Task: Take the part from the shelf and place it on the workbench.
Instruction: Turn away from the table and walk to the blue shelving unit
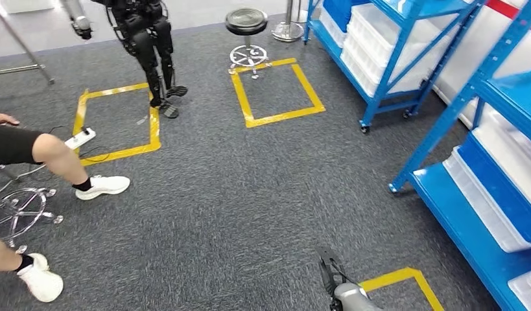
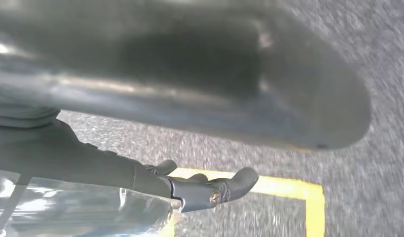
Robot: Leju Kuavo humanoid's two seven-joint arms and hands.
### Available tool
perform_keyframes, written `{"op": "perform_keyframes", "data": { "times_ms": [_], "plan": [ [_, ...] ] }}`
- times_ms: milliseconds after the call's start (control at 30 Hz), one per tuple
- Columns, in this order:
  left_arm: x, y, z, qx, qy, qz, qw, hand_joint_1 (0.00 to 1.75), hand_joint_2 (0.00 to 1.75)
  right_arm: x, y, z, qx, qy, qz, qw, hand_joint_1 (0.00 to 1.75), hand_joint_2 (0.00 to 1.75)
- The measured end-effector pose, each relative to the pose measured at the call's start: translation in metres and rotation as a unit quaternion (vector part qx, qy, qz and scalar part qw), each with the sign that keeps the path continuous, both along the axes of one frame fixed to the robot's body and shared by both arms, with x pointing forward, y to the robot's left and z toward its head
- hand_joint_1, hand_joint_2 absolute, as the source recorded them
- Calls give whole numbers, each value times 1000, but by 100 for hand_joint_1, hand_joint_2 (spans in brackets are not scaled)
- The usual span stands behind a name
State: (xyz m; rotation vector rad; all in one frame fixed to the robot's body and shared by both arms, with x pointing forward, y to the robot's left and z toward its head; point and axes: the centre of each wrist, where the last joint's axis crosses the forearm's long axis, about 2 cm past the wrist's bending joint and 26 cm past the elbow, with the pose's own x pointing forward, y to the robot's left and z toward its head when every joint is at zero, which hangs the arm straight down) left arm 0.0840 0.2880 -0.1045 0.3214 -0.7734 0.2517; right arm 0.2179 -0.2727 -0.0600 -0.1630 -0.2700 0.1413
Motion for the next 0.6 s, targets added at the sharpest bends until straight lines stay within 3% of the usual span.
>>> {"op": "perform_keyframes", "data": {
  "times_ms": [167, 600],
  "plan": [
    [-7, 1, -1, 1, 10, 7, 1000, 0, 0, 3, -2, 1, -3, 3, 13, 1000, 0, 0],
    [-10, 3, -2, 2, 31, -50, 998, 0, 0, 9, -2, 4, -8, -2, 22, 1000, 0, 0]
  ]
}}
